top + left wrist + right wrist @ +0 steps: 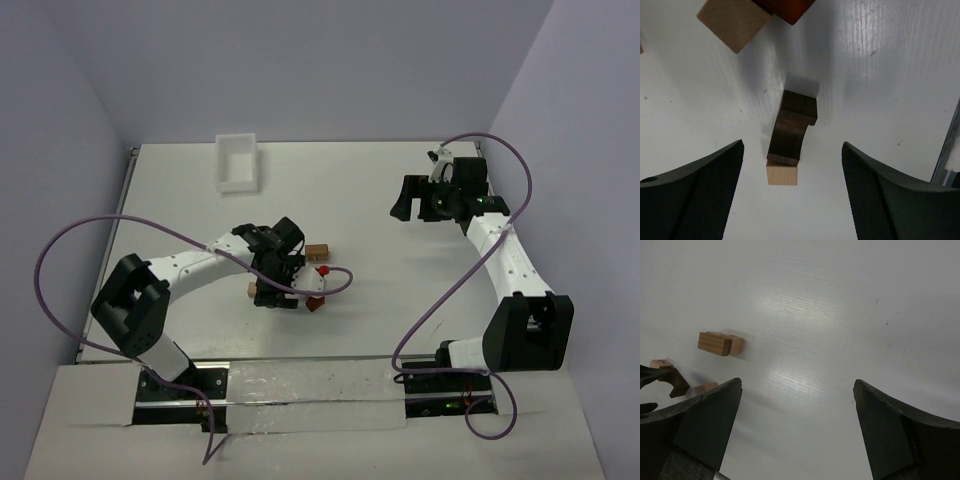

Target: Build the wood block tower

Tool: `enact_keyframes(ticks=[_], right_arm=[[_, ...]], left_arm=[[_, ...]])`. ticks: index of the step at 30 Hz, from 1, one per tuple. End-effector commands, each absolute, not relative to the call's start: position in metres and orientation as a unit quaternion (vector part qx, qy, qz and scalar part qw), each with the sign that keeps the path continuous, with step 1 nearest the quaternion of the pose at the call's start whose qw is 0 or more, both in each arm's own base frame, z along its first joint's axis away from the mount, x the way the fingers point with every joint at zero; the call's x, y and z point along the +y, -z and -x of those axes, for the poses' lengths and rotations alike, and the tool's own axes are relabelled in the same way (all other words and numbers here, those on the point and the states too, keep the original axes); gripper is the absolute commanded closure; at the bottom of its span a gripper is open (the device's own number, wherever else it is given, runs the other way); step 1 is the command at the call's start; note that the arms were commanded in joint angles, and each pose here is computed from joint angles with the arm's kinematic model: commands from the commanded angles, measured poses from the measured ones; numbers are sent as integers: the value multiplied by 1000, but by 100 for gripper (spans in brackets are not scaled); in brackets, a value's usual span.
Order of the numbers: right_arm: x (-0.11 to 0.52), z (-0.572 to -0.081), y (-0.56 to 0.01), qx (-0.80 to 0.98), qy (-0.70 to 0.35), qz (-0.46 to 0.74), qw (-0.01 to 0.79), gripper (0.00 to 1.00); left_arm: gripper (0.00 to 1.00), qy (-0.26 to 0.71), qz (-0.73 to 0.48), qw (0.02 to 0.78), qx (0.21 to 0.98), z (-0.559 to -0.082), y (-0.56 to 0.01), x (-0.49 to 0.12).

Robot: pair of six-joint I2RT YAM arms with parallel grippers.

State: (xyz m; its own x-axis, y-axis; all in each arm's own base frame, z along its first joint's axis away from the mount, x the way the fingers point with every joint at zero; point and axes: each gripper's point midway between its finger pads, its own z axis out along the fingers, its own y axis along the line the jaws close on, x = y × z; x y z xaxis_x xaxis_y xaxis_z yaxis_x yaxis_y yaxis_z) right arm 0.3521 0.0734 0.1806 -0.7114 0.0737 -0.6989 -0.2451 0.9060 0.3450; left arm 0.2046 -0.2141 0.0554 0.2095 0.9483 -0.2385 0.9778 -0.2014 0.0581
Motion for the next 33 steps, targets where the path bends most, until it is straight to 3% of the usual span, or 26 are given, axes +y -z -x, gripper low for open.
enact_keyframes(ticks=[1, 17, 33], right_arm=[[73, -355, -200, 890, -201, 62, 403, 0], [71, -352, -195, 894, -198, 58, 398, 0], [75, -353, -200, 889, -210, 62, 403, 0]], left_arm=[[16, 42, -789, 115, 601, -219, -58, -230], [32, 22, -806, 73, 587, -204, -22, -245], [65, 40, -796, 85, 599, -199, -46, -251]])
